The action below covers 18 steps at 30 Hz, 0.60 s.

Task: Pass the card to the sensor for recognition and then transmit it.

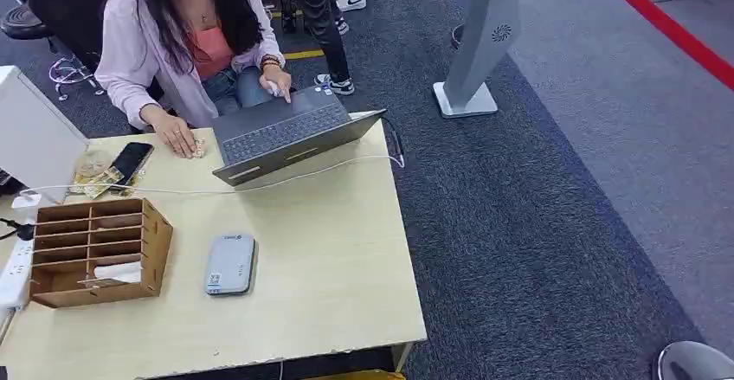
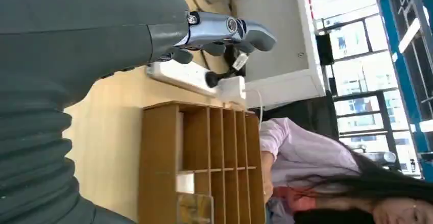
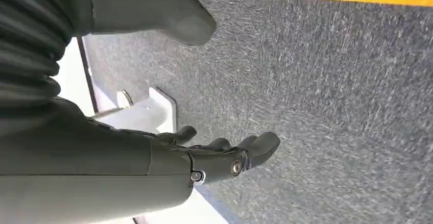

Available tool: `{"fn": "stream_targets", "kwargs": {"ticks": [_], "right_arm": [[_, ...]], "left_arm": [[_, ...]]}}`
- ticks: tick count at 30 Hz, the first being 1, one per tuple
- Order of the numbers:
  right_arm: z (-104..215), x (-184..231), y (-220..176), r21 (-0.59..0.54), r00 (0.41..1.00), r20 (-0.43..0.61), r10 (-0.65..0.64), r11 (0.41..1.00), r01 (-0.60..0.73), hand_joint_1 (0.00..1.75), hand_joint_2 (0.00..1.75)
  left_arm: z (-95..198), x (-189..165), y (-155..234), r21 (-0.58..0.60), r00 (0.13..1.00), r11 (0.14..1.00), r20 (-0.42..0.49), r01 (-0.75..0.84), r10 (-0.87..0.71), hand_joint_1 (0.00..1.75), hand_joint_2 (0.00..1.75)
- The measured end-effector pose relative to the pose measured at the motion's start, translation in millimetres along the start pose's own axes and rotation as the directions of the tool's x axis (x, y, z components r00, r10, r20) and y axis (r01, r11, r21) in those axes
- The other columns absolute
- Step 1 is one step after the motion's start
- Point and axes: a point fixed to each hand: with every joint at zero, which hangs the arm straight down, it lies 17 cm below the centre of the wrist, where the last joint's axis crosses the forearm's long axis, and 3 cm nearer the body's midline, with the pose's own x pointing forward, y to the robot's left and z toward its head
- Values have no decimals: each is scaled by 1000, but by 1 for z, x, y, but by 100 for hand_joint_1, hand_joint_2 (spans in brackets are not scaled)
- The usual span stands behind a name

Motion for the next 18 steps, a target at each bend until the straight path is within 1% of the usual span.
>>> {"fn": "stream_targets", "kwargs": {"ticks": [7, 13, 18], "right_arm": [[0, 4, 0, 4, 999, 28, 39, 999, -39, 0, 175], [-1, 5, -1, 2, 997, 46, 67, 998, -67, 0, 175], [-1, 8, -1, 0, 994, 64, 88, 996, -88, 0, 175]], "left_arm": [[-68, 15, -27, -39, 989, 990, 60, 137, -135, 0, 175], [-110, 26, -42, -56, 955, 956, 95, 288, -282, 0, 175], [-141, 34, -49, -52, 898, 900, 118, 433, -425, 0, 175]]}}
